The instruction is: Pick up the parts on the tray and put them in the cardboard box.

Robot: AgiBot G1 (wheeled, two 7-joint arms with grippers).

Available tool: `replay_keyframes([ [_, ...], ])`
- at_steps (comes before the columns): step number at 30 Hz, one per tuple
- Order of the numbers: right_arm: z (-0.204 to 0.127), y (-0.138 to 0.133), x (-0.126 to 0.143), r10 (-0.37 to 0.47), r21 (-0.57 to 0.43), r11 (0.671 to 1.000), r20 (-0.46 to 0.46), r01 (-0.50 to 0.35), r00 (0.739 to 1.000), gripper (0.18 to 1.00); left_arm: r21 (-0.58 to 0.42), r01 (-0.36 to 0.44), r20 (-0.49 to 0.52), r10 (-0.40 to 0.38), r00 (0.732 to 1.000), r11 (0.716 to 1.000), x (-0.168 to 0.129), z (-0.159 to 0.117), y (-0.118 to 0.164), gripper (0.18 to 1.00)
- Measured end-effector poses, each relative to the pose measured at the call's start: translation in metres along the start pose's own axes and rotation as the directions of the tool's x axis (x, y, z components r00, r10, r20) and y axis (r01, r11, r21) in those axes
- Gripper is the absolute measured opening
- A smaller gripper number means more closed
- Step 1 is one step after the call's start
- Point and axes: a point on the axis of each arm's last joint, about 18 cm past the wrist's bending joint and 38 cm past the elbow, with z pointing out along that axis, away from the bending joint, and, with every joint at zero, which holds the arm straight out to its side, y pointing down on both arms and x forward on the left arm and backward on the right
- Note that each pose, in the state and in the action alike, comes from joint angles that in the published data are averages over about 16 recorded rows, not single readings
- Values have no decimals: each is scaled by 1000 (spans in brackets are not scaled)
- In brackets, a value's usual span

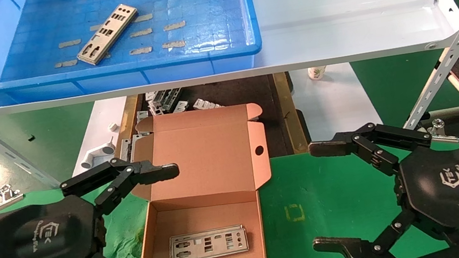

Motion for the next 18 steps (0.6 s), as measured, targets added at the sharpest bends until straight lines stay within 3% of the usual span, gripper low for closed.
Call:
replay_keyframes([
  [18, 0, 0, 0, 0, 0, 1000, 0, 0, 1000, 1001, 0, 0, 0, 0, 1000, 1000, 0, 0, 0, 1001],
])
